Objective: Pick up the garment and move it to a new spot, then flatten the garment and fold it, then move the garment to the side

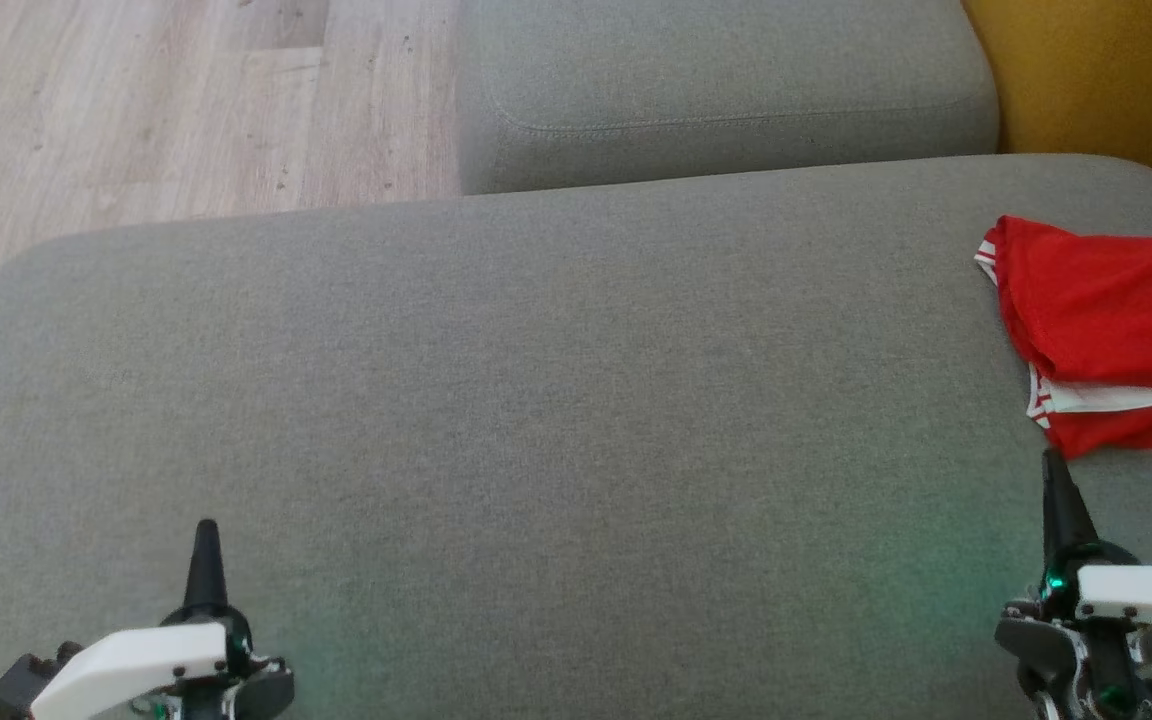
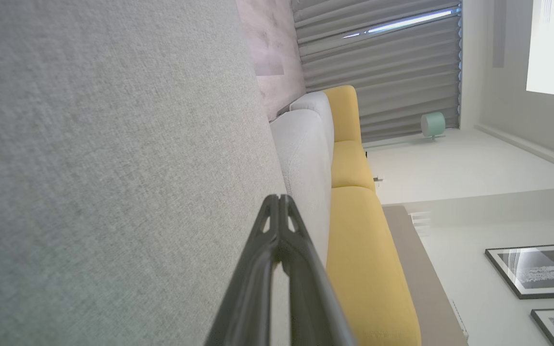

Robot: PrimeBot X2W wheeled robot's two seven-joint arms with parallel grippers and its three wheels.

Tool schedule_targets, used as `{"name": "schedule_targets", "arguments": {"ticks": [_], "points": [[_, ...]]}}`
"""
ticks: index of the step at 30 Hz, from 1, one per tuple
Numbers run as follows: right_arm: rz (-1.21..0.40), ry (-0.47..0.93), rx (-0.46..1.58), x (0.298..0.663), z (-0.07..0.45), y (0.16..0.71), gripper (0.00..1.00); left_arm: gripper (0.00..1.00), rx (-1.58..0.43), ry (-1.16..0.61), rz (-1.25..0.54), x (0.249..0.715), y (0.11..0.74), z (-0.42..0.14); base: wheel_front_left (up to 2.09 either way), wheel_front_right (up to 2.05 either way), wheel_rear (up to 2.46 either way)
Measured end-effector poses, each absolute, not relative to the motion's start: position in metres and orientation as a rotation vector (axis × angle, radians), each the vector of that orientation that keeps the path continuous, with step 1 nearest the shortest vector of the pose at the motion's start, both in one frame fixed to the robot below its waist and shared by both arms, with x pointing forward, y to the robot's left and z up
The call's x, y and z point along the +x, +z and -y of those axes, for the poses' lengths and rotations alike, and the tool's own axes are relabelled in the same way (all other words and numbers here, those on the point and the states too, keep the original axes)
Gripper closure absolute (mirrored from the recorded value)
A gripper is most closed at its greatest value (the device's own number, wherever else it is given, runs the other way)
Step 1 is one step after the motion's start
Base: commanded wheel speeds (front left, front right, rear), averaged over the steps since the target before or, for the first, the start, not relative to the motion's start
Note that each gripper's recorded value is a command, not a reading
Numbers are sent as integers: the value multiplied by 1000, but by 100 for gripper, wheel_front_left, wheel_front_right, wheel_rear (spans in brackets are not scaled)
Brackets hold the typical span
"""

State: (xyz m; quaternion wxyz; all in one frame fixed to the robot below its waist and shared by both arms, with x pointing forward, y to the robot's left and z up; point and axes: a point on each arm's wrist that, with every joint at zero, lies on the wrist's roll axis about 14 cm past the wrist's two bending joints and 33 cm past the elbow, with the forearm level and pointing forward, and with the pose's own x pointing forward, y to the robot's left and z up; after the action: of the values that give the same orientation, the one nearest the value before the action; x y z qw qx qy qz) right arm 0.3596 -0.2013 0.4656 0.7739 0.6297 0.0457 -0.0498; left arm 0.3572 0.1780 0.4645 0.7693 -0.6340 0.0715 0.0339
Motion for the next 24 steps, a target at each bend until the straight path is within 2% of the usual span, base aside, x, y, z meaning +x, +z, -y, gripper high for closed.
{"name": "schedule_targets", "arguments": {"ticks": [16, 24], "points": [[-48, -100, 1559, 373, 209, 477, 100, 100, -1565, 62, -105, 372, 474, -187, 0, 0, 0], [-51, -96, 1569, 373, 208, 477, 100, 100, -1576, 50, -95, 375, 478, -187, 0, 0, 0]]}}
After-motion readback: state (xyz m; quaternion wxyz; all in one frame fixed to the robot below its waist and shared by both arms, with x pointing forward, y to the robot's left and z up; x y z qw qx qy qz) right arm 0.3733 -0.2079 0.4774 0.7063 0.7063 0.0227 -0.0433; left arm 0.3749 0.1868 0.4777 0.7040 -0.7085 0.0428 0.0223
